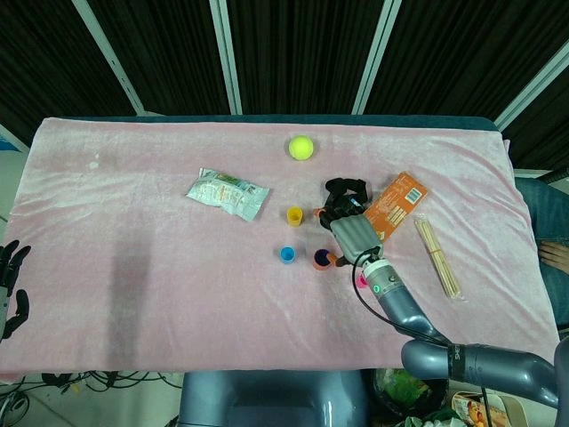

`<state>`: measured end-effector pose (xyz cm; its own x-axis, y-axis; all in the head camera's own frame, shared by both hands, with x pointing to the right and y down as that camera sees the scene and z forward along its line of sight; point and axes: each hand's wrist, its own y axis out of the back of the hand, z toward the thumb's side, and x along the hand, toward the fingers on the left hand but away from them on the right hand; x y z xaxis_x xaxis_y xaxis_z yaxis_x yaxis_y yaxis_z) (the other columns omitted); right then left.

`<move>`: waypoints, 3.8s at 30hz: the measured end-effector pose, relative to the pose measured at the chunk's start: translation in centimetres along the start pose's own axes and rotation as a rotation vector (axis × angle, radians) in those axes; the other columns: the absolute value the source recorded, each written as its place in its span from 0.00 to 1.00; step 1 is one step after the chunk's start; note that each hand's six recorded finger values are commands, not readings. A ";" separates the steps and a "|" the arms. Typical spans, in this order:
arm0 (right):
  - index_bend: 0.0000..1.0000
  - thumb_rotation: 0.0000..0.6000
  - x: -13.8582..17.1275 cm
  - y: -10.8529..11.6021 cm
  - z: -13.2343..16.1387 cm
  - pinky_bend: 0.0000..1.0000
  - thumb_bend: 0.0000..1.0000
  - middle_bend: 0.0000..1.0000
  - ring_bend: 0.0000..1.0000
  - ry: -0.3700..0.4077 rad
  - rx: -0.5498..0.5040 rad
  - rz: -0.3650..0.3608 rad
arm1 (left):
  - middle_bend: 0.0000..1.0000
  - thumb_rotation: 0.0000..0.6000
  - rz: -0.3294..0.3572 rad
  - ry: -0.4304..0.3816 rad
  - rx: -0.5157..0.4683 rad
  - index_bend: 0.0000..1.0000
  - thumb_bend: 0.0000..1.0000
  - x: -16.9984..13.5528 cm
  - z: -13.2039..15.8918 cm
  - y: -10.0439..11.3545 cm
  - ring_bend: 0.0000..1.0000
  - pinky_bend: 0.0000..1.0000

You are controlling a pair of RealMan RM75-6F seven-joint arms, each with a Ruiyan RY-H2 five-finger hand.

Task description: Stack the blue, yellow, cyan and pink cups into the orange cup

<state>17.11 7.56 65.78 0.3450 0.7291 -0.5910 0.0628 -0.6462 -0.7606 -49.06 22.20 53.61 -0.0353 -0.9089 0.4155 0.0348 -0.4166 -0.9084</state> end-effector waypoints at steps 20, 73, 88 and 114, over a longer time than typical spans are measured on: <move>0.20 1.00 -8.1 0.2 1.1 0.21 0.24 0.25 0.18 -0.012 -0.002 0.013 | 0.01 1.00 0.002 0.024 -0.001 0.05 0.71 0.2 -0.5 0.1 0.00 0.02; 0.49 1.00 -10.6 -1.9 2.3 0.21 0.36 0.47 0.26 0.045 0.011 0.015 | 0.01 1.00 -0.020 0.044 -0.017 0.05 0.71 0.3 -0.8 -0.1 0.00 0.02; 0.49 1.00 -1.5 2.1 2.1 0.21 0.36 0.47 0.26 0.115 0.064 -0.014 | 0.01 1.00 -0.026 0.039 -0.005 0.05 0.71 0.2 -0.6 -0.2 0.00 0.02; 0.49 1.00 1.8 -1.7 1.1 0.21 0.35 0.46 0.26 0.118 0.130 0.041 | 0.01 1.00 -0.031 0.039 0.012 0.05 0.71 0.2 -0.6 -0.4 0.00 0.02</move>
<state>16.55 10.23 65.71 0.4531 0.6665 -0.5920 -0.0727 -0.6343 -0.7697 -49.71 22.19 54.00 -0.0753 -0.8942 0.4413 0.0453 -0.4452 -0.8943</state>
